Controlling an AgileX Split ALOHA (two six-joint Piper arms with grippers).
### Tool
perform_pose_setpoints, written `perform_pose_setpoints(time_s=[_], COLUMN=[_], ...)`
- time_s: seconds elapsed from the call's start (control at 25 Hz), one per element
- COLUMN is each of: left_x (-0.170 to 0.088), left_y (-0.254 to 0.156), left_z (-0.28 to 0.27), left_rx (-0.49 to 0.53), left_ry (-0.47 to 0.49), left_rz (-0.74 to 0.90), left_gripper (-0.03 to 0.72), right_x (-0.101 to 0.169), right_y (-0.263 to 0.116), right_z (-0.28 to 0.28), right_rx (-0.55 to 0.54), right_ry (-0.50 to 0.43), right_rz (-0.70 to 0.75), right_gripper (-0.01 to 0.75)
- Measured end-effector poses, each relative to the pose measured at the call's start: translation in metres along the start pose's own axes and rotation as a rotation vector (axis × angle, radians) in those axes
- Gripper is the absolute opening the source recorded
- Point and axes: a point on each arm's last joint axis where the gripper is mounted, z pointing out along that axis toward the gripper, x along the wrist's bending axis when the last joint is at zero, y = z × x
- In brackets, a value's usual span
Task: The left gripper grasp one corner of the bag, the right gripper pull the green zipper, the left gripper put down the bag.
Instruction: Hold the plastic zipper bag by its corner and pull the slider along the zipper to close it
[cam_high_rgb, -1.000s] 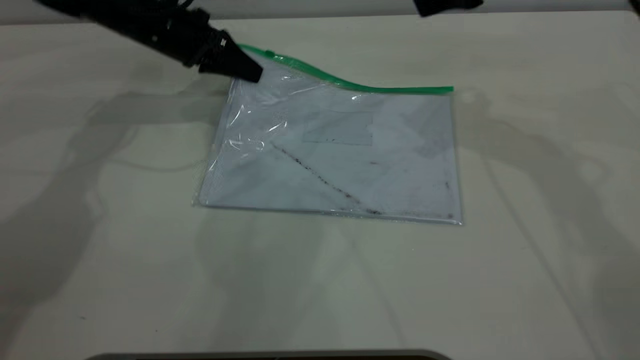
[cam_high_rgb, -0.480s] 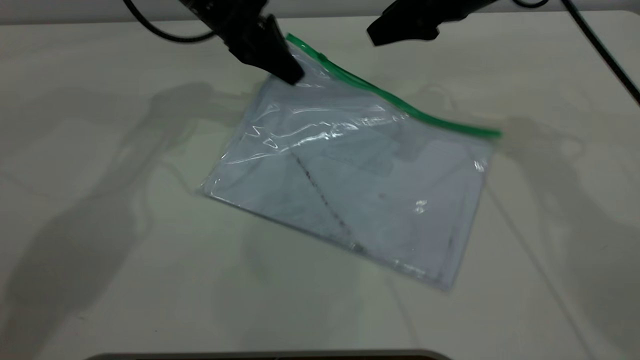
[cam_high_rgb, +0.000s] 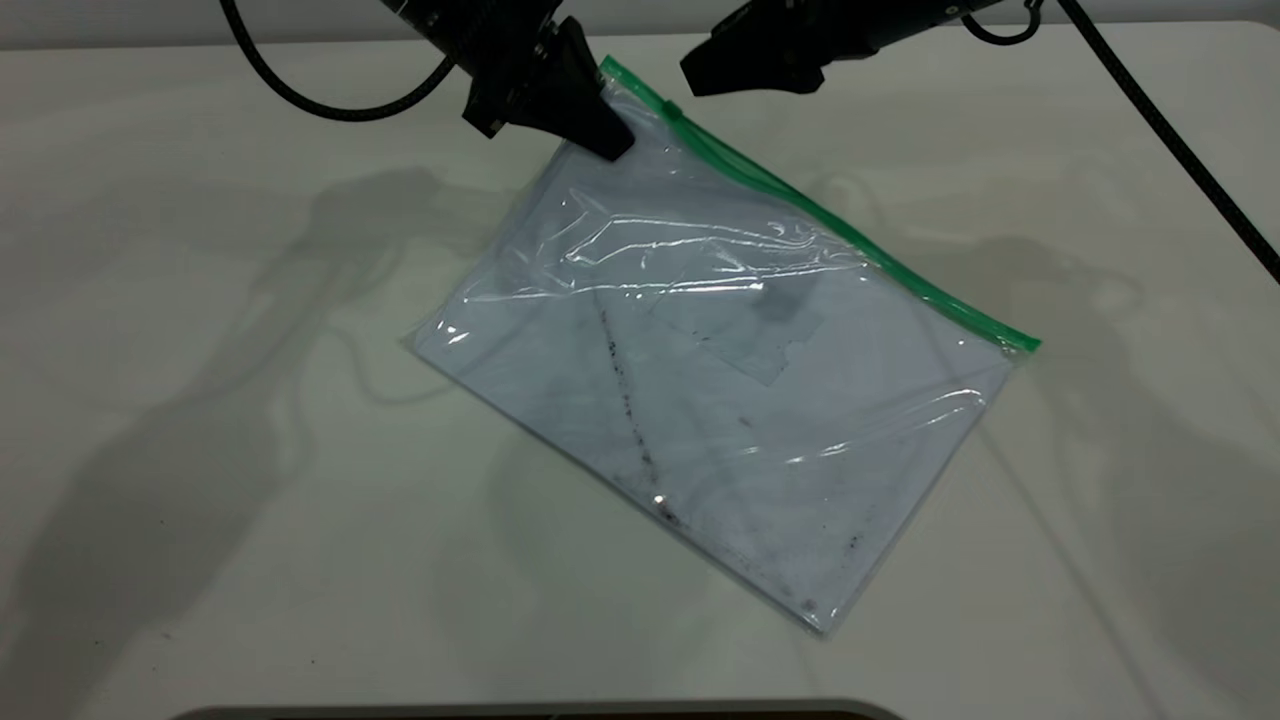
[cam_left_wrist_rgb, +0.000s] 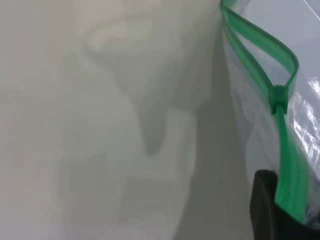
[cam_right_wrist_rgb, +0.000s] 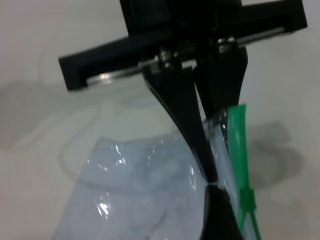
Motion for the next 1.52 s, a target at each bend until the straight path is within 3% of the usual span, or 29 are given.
perform_pose_setpoints(time_s=[0.64,1.0,1.24,1.36,1.52], left_x=[0.000,0.000,0.000,0.000,0.000], left_y=[0.014,0.017,0.017,0.017,0.017], left_z=[0.014,0.017,0.017,0.017,0.017], left_rx=[-0.010,-0.019,-0.023,-0.023,-0.023], left_ry=[0.031,0.031,0.032,0.032,0.033], left_rz=[0.046,0.046,0.047,0.047,0.047], left_gripper=[0.053,0.053,0.053,0.053,0.053], right_x=[-0.004,-0.004,-0.005,-0.005,-0.004], right_y=[-0.016,-0.022,-0.026,-0.026,-0.026], right_z=[0.010,0.013,0.016,0.016,0.016], right_rx=[-0.011,-0.002,0.007,0.005,0.003], right_ry=[-0.014,-0.013,-0.014,-0.012,-0.010], right_rz=[0.070,0.076,0.079,0.075,0.069], right_gripper=[0.532,0.412,0.387,0.326,0.149])
